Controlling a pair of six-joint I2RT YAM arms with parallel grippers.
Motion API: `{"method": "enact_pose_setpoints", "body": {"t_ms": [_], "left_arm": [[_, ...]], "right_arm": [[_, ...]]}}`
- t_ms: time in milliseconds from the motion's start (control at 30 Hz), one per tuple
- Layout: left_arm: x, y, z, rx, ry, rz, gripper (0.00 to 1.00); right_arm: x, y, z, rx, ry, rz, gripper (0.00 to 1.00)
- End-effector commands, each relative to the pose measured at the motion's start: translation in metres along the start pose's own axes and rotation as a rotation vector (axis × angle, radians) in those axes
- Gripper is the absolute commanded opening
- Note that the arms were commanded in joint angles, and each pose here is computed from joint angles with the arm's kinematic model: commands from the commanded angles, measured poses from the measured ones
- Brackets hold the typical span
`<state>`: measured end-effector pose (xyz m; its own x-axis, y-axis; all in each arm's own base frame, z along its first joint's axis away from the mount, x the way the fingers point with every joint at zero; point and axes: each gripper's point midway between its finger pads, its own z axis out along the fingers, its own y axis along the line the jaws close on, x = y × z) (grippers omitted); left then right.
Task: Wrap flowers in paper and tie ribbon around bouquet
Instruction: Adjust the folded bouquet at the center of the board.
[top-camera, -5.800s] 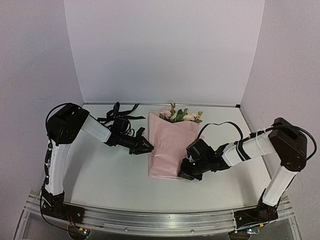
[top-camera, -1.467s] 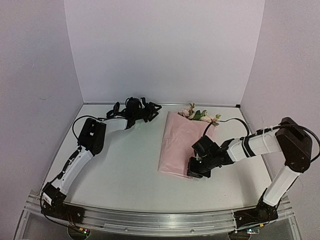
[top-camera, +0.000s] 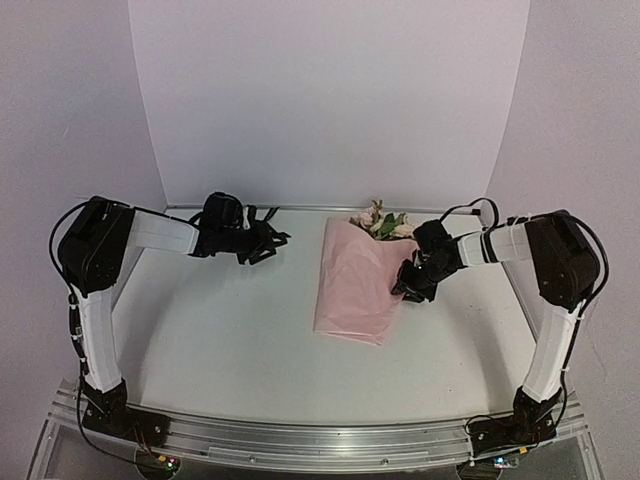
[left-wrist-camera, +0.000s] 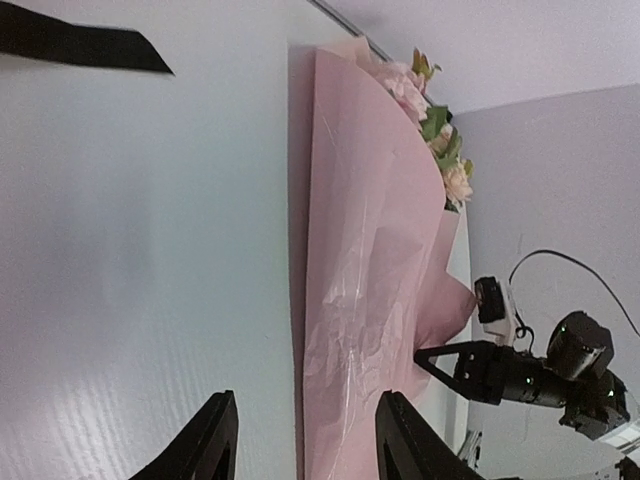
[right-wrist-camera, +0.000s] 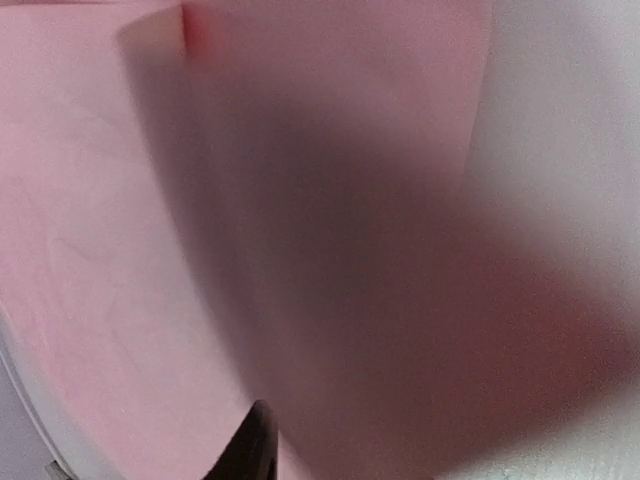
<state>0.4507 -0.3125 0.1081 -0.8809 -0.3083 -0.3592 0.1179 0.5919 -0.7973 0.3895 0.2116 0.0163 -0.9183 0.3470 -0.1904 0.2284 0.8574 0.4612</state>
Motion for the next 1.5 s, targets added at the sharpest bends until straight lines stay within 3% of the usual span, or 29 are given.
{"method": "enact_pose_setpoints", "body": {"t_ms": [0, 167, 467, 633, 1033, 1133, 1300, 1467], "left_arm": [[-0.035, 0.012, -0.023, -0.059, -0.111, -0.018, 0.49], [-0.047, 0.027, -0.025, -0.108, -0.128, -0.022, 0.48], [-0.077, 0.072, -0.045, -0.244, -0.196, -0.059, 0.48], [-0.093, 0.097, -0.05, -0.312, -0.208, -0.074, 0.48], [-0.137, 0.122, -0.056, -0.401, -0.267, -0.069, 0.51], [-0.149, 0.13, -0.056, -0.458, -0.288, -0.052, 0.54], [-0.169, 0.146, -0.056, -0.563, -0.33, -0.009, 0.57], [-0.185, 0.164, -0.047, -0.649, -0.335, 0.045, 0.57]], "right_arm": [[-0.002, 0.024, 0.002, -0.054, 0.044, -0.137, 0.19], [0.026, 0.035, 0.006, -0.018, 0.128, -0.305, 0.06], [0.093, 0.029, 0.008, 0.009, 0.243, -0.499, 0.0], [0.08, 0.005, 0.0, 0.121, 0.197, -0.5, 0.0], [0.027, 0.005, -0.002, 0.121, 0.154, -0.477, 0.04], [0.023, 0.006, -0.003, 0.134, 0.154, -0.478, 0.19], [0.02, 0.008, -0.022, 0.145, 0.114, -0.444, 0.59], [0.017, 0.011, -0.048, 0.141, 0.053, -0.398, 0.75]]}}
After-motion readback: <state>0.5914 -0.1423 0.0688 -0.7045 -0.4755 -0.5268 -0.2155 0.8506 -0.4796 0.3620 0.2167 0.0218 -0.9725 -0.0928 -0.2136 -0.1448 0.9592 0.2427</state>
